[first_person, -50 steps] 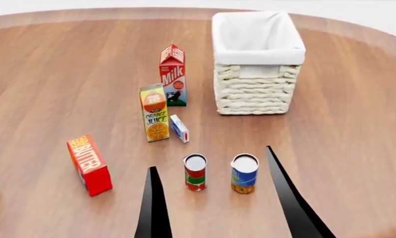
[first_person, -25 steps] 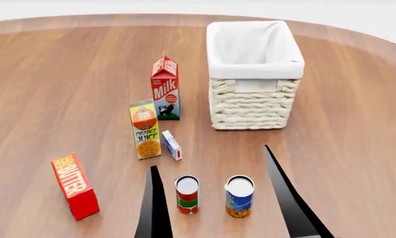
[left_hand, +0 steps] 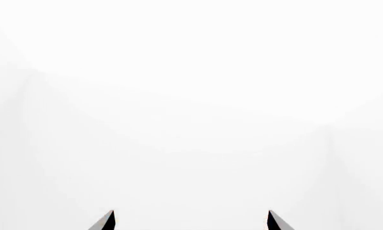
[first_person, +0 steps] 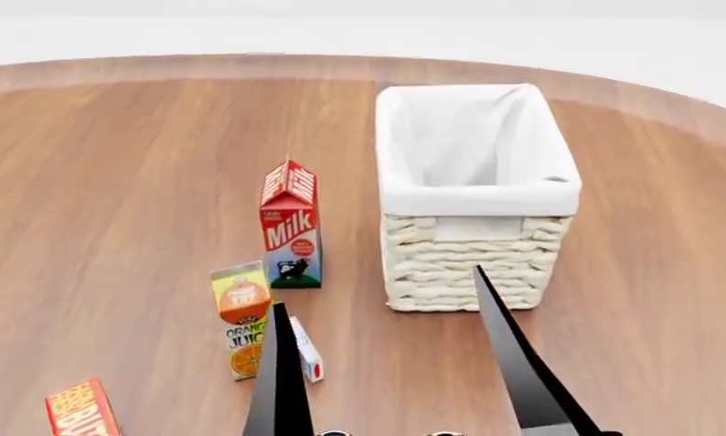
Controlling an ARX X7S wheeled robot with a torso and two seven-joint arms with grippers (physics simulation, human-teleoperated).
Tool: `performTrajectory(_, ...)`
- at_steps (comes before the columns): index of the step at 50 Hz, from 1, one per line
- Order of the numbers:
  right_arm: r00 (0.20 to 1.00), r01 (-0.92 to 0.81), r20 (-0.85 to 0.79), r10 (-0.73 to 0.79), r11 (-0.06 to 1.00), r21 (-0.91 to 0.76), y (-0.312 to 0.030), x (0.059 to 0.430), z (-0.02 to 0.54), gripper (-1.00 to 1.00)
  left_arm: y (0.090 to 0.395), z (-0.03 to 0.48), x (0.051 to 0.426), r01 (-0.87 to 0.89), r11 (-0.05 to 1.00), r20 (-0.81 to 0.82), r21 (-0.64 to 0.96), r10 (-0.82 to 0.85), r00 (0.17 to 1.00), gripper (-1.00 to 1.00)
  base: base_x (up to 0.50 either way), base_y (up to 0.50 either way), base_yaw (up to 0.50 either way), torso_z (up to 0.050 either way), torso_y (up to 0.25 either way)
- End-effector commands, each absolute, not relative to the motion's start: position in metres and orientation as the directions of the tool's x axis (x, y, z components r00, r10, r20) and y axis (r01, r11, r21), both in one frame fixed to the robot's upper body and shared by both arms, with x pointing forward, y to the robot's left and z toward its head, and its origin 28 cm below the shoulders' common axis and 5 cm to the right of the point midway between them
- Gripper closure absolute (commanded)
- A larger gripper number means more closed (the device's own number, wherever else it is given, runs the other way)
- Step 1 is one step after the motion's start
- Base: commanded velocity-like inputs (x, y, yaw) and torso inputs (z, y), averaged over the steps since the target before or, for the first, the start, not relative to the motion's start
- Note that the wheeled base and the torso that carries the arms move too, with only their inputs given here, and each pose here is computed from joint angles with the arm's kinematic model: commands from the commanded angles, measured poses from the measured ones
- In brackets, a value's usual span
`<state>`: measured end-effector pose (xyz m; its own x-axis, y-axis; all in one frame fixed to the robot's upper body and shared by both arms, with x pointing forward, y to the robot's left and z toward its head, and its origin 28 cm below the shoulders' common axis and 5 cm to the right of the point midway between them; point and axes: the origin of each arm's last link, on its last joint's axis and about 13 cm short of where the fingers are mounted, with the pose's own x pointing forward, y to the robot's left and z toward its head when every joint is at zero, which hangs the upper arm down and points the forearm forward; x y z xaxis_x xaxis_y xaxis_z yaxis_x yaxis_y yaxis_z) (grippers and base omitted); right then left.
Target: Pick up the alphabet soup and the tomato sauce, and put them in the basket.
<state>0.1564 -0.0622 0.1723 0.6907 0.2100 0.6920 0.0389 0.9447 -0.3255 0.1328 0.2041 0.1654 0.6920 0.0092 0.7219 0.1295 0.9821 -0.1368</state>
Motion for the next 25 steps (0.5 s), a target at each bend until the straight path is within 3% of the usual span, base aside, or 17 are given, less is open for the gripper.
performTrajectory(1,0.694,0.036,0.688,0.211,0.945,-0.326,-0.0609,0.1561,0.1715,-1.00,0.2041,0.1645,0.1322,0.129,0.982,0.720,-0.136,0.008,0.694,-1.00,0.48,0.00,0.00,0.000,0.000)
performTrajectory(25,0.699,0.032,0.684,0.207,0.947,-0.319,-0.0611,0.1564,0.1698,-1.00,0.2032,0.1627,0.1322,0.128,0.983,0.718,-0.133,0.006,0.696,-1.00,0.48,0.00,0.00,0.000,0.001)
